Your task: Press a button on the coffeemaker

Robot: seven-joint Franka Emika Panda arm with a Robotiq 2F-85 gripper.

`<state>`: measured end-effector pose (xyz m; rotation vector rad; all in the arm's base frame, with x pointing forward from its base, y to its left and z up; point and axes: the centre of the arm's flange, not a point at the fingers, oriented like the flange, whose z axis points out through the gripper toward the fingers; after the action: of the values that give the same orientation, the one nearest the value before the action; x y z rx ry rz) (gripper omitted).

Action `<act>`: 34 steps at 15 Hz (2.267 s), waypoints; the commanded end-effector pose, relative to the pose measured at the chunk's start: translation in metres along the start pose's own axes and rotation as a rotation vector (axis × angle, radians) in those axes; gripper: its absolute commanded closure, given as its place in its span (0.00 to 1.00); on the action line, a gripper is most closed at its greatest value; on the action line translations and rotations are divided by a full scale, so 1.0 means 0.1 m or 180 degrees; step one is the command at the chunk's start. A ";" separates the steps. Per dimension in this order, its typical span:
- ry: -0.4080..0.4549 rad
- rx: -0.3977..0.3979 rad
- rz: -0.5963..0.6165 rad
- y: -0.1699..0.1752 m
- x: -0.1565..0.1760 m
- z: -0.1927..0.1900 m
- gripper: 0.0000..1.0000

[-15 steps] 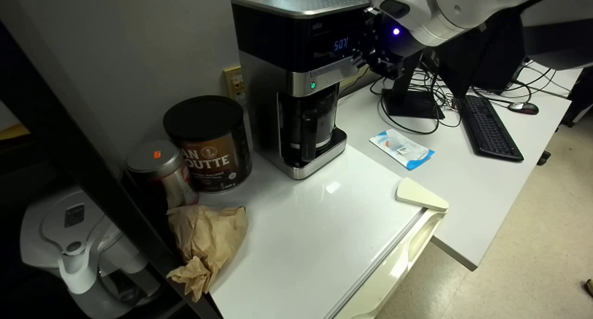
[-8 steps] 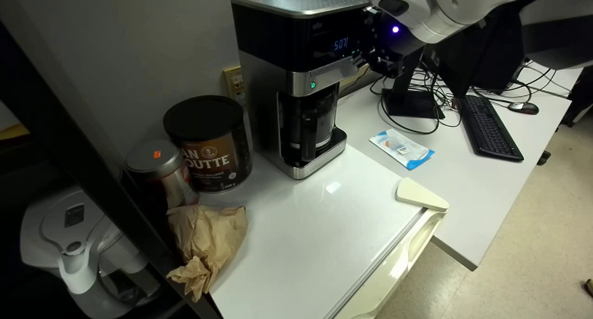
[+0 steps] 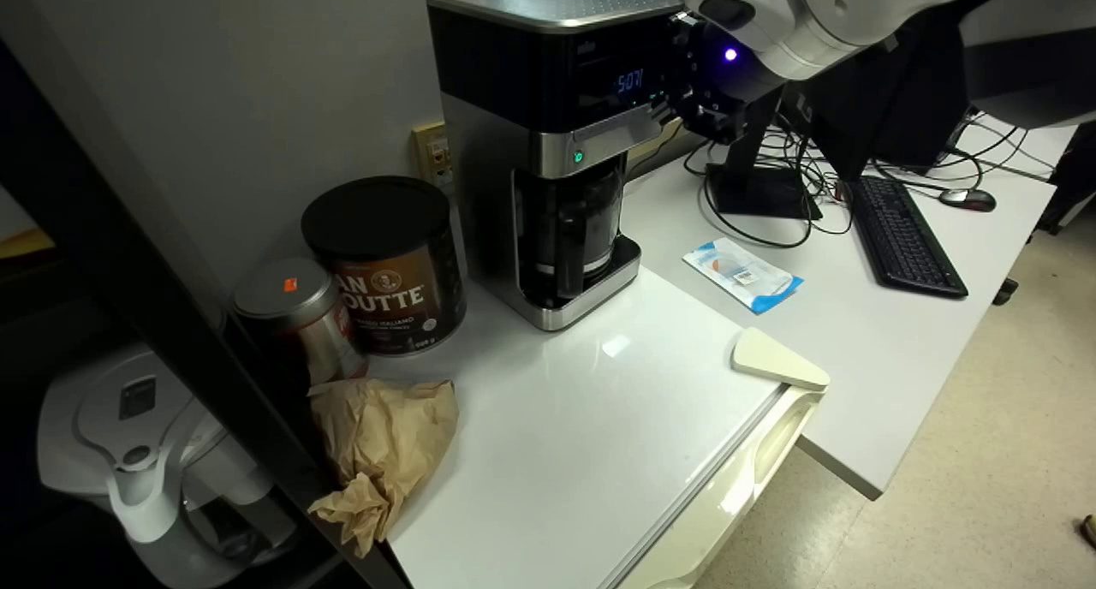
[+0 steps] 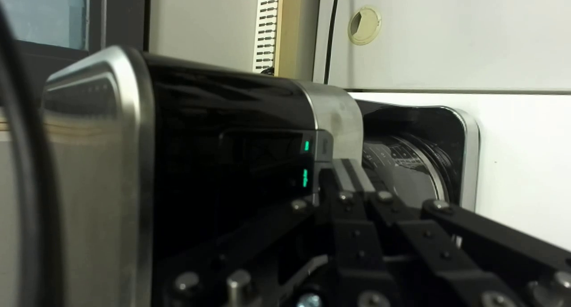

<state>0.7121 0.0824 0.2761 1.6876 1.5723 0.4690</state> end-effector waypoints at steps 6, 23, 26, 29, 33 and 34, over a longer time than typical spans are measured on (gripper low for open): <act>-0.0026 -0.0096 -0.0321 -0.20 -0.04 -0.10 0.99; 0.0249 -0.0776 -0.0898 -1.03 -0.29 -0.52 0.99; 0.0361 -0.0919 -0.0937 -1.06 -0.27 -0.58 0.99; 0.0414 -0.1000 -0.0899 -1.03 -0.20 -0.66 0.99; 0.0431 -0.1133 -0.0869 -0.96 -0.09 -0.77 0.99; 0.0422 -0.1146 -0.0857 -0.95 -0.07 -0.78 0.99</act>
<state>0.6098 0.1113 0.2628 1.1976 1.6903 0.6678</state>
